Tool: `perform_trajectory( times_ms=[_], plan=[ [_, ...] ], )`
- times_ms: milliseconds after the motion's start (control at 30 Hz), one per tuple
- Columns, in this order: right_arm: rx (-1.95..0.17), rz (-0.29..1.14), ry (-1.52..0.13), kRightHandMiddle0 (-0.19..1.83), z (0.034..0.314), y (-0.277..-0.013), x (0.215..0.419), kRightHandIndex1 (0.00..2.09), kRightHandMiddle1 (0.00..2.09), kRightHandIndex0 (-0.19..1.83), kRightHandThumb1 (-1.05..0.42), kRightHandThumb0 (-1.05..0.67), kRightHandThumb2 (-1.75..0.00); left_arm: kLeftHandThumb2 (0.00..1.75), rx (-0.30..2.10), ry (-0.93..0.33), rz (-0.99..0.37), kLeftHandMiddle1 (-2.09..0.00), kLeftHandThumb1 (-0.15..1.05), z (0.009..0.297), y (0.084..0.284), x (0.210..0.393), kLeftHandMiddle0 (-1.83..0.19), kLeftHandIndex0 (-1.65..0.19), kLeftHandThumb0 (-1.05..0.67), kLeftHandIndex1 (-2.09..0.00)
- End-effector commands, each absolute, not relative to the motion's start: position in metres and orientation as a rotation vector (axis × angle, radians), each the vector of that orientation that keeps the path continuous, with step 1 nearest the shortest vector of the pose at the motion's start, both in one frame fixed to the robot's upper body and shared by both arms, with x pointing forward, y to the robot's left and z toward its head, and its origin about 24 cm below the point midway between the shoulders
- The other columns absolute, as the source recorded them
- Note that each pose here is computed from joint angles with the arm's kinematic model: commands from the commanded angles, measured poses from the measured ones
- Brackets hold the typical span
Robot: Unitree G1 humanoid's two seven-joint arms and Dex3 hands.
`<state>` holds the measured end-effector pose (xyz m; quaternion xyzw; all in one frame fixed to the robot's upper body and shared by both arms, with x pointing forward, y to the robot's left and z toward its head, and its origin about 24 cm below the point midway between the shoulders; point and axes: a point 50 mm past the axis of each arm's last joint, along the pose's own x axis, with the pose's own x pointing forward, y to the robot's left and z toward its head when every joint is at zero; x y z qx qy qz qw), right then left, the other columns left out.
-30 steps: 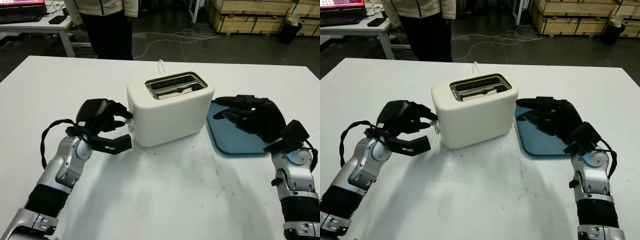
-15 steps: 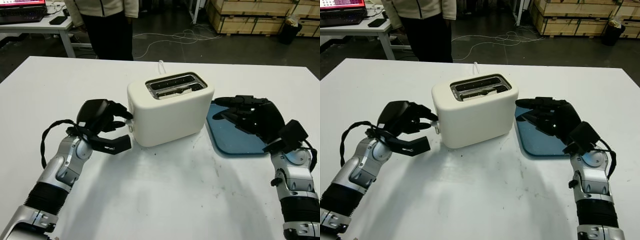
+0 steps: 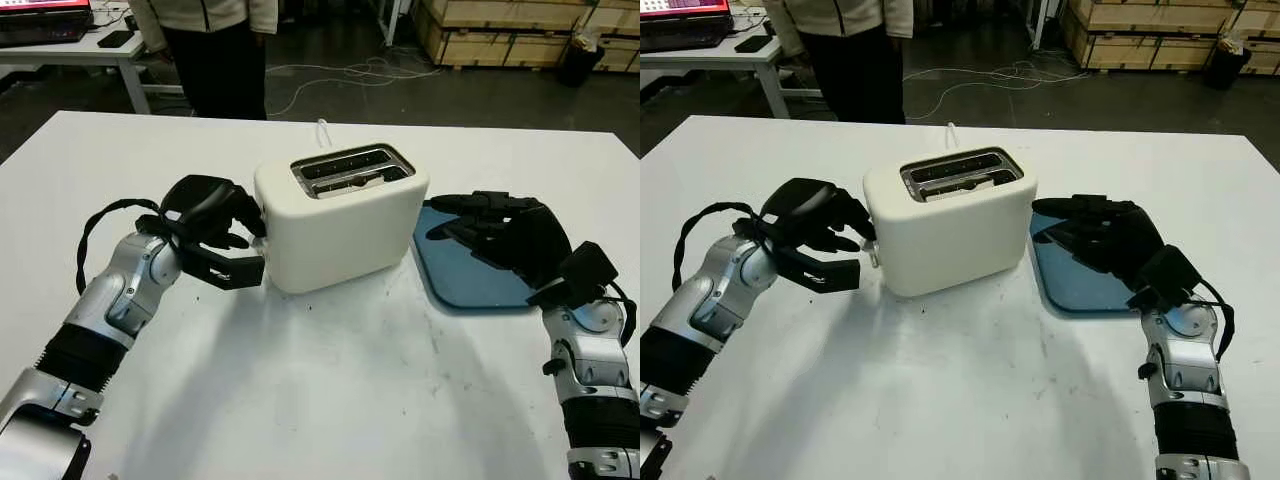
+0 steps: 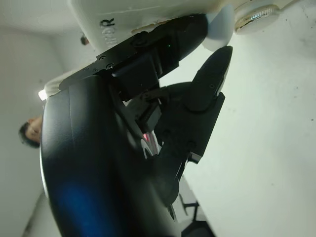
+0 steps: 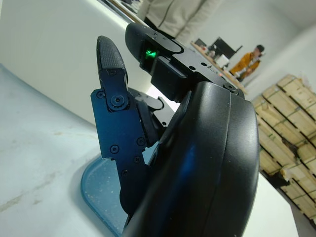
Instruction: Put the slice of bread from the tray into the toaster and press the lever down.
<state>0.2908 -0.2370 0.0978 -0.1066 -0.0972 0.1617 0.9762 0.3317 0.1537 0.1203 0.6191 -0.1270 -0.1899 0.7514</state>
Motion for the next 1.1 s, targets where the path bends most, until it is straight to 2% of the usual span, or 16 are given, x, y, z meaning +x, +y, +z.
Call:
perform_trajectory(
  times_ms=[0, 133, 300, 367, 433, 467, 533, 600, 700, 833, 1067],
  plan=[
    [-0.229, 0.318, -0.188, 0.99, 0.099, -0.24, 0.289, 0.67, 0.0, 0.82, -0.92, -0.47, -0.12, 0.0, 1.355, -0.205, -0.702, -0.93, 0.77, 0.071, 0.117, 0.311, -1.01, -1.24, -0.21, -0.03],
    [-0.231, 0.313, -0.175, 0.99, 0.099, -0.242, 0.286, 0.67, 0.0, 0.81, -0.92, -0.48, -0.12, 0.0, 1.35, -0.193, -0.716, -1.1, 0.77, 0.071, 0.113, 0.309, -0.99, -1.27, -0.23, -0.03],
    [-0.223, 0.311, -0.166, 0.98, 0.099, -0.244, 0.278, 0.66, 0.0, 0.81, -0.92, -0.46, -0.12, 0.0, 1.298, -0.195, -0.698, -1.01, 0.75, 0.063, 0.106, 0.302, -0.93, -1.27, -0.24, -0.02],
    [-0.215, 0.31, -0.16, 0.98, 0.098, -0.245, 0.275, 0.66, 0.0, 0.81, -0.92, -0.45, -0.12, 0.02, 1.231, -0.094, -0.662, -1.01, 0.78, 0.037, 0.1, 0.299, -0.94, -1.23, -0.21, -0.01],
    [-0.216, 0.303, -0.149, 0.99, 0.096, -0.246, 0.274, 0.66, 0.0, 0.81, -0.92, -0.44, -0.12, 0.01, 1.193, 0.031, -0.684, -0.98, 0.8, -0.005, 0.091, 0.286, -0.93, -1.2, -0.18, 0.0],
    [-0.23, 0.3, -0.14, 0.99, 0.094, -0.247, 0.274, 0.66, 0.0, 0.81, -0.92, -0.44, -0.13, 0.01, 1.168, 0.124, -0.724, -0.83, 0.83, -0.03, 0.083, 0.274, -0.92, -1.18, -0.19, 0.0],
    [-0.247, 0.302, -0.132, 0.98, 0.093, -0.248, 0.275, 0.67, 0.0, 0.81, -0.92, -0.45, -0.14, 0.01, 1.133, 0.231, -0.79, -0.63, 0.87, -0.061, 0.071, 0.254, -0.92, -1.15, -0.21, 0.0],
    [-0.254, 0.305, -0.133, 0.98, 0.094, -0.248, 0.277, 0.67, 0.0, 0.81, -0.92, -0.45, -0.14, 0.0, 1.113, 0.276, -0.826, -0.49, 0.85, -0.075, 0.063, 0.24, -0.97, -1.16, -0.25, -0.01],
    [-0.236, 0.31, -0.134, 0.98, 0.096, -0.246, 0.281, 0.67, 0.0, 0.8, -0.92, -0.44, -0.15, 0.01, 1.143, 0.297, -0.844, -0.41, 0.86, -0.079, 0.063, 0.238, -0.98, -1.13, -0.2, -0.01],
    [-0.239, 0.314, -0.142, 0.98, 0.096, -0.244, 0.284, 0.67, 0.0, 0.79, -0.92, -0.43, -0.14, 0.01, 1.155, 0.276, -0.827, -0.41, 0.88, -0.075, 0.068, 0.244, -1.02, -1.13, -0.24, -0.01],
    [-0.234, 0.316, -0.149, 0.97, 0.098, -0.244, 0.283, 0.68, 0.0, 0.78, -0.92, -0.44, -0.14, 0.01, 1.147, 0.231, -0.806, -0.39, 0.89, -0.061, 0.074, 0.257, -0.93, -1.11, -0.24, 0.0]
  ],
)
